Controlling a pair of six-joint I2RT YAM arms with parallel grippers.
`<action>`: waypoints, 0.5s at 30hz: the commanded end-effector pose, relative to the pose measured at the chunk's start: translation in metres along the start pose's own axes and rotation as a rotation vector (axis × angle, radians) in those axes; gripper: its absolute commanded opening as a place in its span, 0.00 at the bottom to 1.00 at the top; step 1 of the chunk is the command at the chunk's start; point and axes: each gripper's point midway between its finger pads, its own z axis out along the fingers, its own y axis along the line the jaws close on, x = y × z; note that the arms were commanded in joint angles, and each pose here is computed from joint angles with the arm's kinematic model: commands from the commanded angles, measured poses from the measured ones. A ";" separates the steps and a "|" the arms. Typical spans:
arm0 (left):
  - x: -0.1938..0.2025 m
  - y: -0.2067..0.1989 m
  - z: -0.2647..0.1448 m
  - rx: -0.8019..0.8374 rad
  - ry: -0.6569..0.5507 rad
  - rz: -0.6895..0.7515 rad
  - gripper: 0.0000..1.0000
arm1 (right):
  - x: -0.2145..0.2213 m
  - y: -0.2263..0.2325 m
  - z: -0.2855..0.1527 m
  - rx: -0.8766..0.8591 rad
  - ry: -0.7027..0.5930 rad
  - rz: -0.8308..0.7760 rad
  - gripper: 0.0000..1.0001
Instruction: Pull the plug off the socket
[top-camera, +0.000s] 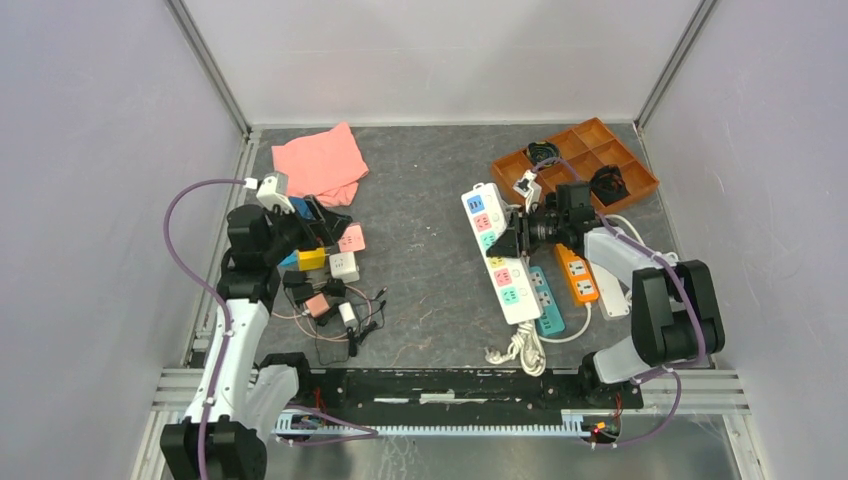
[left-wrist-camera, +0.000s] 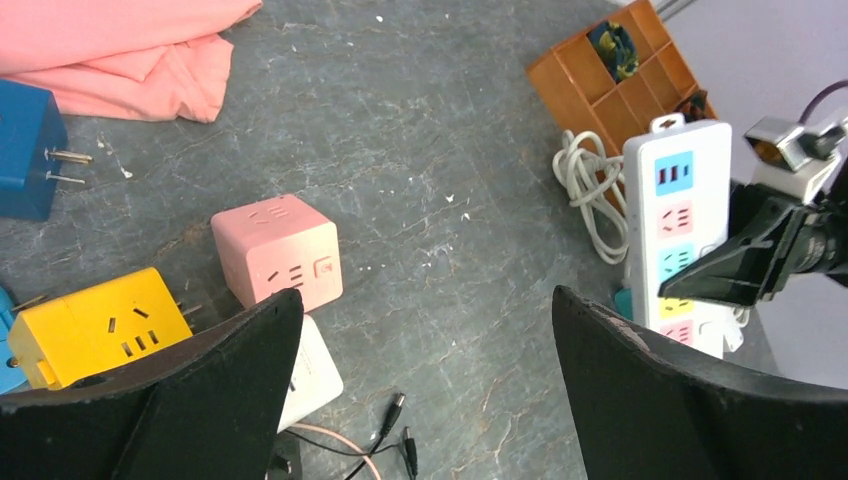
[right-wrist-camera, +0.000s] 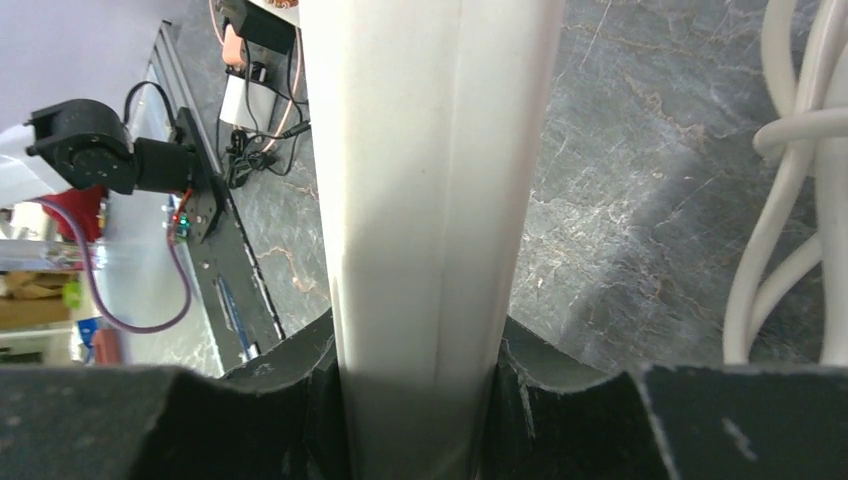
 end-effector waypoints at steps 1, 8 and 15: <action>-0.005 -0.003 -0.008 -0.006 -0.025 0.102 1.00 | -0.052 0.006 -0.017 0.073 -0.109 -0.329 0.00; -0.010 -0.017 -0.020 0.010 -0.069 0.143 1.00 | -0.089 0.010 -0.024 0.134 -0.087 -0.407 0.00; -0.015 -0.014 -0.024 -0.017 -0.088 0.168 1.00 | -0.132 0.018 0.008 0.151 -0.063 -0.406 0.00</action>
